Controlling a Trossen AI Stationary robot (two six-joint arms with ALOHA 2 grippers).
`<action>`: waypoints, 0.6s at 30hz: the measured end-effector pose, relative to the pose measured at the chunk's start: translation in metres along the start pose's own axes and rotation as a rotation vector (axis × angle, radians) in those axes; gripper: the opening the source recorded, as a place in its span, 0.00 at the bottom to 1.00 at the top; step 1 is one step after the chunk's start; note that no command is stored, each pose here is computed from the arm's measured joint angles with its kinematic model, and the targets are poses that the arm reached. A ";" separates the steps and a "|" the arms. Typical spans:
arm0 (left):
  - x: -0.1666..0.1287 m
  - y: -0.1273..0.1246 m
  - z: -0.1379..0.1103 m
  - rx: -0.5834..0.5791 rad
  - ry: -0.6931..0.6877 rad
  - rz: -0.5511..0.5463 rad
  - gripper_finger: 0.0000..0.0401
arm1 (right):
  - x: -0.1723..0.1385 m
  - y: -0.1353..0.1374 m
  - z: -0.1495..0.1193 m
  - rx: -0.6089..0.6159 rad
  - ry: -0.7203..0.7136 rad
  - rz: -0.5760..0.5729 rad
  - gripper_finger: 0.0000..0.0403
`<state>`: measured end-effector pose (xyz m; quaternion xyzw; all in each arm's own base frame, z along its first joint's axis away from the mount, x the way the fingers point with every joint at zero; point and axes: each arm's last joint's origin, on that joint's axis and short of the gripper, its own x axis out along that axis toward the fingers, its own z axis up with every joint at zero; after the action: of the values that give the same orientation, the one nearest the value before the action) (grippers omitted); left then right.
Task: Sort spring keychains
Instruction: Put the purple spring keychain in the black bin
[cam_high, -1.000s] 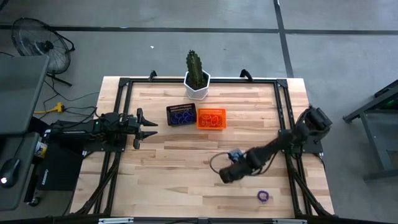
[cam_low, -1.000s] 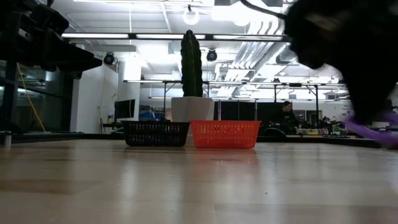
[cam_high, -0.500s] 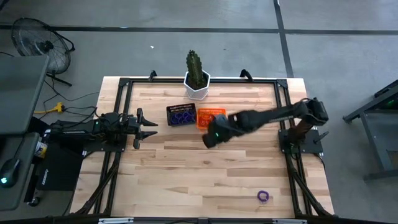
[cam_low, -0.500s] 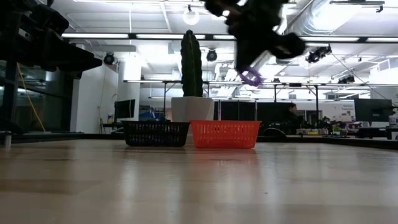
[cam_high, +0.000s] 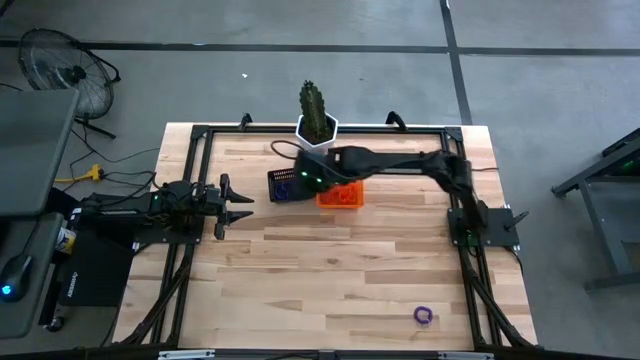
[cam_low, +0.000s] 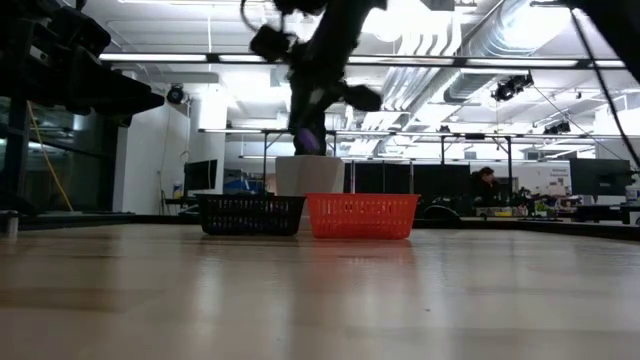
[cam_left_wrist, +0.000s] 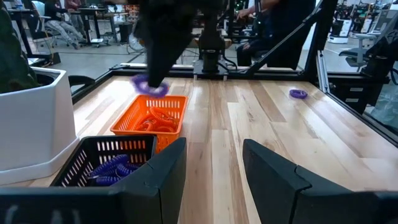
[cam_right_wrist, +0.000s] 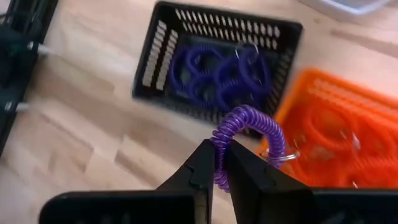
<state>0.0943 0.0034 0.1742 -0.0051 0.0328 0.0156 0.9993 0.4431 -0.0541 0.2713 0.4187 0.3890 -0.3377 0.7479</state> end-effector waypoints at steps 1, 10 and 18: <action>0.000 0.000 0.000 0.000 0.000 0.000 0.39 | 0.007 0.002 0.004 0.002 -0.007 -0.001 0.07; 0.000 0.000 0.000 0.000 0.000 0.000 0.39 | 0.064 0.019 0.023 0.031 -0.034 0.058 0.07; 0.000 0.000 0.000 0.000 0.000 0.000 0.39 | 0.084 0.017 0.021 0.030 -0.026 0.050 0.08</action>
<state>0.0943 0.0034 0.1742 -0.0051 0.0327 0.0157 0.9993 0.5031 -0.0804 0.2123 0.4351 0.3633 -0.3301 0.7548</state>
